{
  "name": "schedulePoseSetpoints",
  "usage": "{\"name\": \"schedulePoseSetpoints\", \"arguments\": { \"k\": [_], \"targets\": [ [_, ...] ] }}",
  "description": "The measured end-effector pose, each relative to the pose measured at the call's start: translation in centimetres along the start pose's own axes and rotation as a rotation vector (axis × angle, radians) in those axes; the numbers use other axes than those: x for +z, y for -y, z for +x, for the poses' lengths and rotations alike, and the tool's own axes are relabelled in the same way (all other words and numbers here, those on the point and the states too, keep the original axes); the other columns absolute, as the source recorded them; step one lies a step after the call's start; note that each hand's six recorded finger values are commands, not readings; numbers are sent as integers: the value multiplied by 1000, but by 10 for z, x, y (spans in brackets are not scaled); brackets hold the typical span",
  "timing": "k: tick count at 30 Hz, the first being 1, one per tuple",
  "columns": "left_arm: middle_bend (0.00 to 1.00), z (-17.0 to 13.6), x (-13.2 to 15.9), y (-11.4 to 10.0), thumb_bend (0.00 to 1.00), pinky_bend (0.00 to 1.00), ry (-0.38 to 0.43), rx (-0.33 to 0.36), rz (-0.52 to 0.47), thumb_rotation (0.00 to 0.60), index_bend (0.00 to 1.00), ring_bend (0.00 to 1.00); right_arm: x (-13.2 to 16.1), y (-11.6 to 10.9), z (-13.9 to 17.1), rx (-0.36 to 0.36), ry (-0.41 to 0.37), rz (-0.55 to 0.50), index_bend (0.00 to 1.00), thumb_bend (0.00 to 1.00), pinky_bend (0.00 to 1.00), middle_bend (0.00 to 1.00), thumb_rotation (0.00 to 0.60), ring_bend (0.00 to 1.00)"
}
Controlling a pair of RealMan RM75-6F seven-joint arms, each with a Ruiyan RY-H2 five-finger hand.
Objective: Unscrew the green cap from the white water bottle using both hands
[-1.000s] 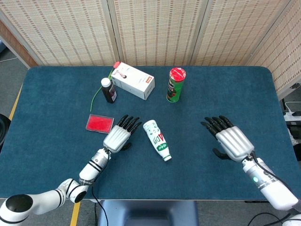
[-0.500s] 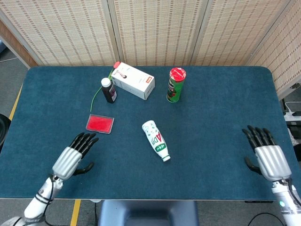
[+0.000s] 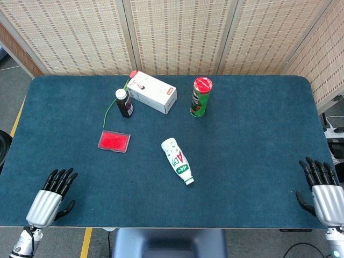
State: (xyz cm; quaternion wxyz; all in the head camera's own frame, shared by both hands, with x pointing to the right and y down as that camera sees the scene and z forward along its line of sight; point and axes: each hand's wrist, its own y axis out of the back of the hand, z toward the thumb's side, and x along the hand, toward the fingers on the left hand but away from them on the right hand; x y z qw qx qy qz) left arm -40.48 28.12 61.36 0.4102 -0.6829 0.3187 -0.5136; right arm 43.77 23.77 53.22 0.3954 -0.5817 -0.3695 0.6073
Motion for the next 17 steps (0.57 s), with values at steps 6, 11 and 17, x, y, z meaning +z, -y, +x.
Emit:
{"name": "schedulePoseSetpoints", "arguments": {
  "k": [6, 11, 17],
  "targets": [
    [0, 8, -3, 0, 380, 5, 7, 0, -3, 600, 0, 0, -5, -7, -2, -31, 6, -9, 0, 294, 0, 0, 600, 0],
    [0, 8, 0, -4, 380, 5, 26, 19, -25, 600, 0, 0, -7, -7, -1, -23, 0, -11, 0, 294, 0, 0, 600, 0],
    [0, 6, 0, -5, 380, 5, 35, 20, -43, 600, 0, 0, -10, -12, 1, -31, -1, -36, 0, 294, 0, 0, 600, 0]
  ]
}}
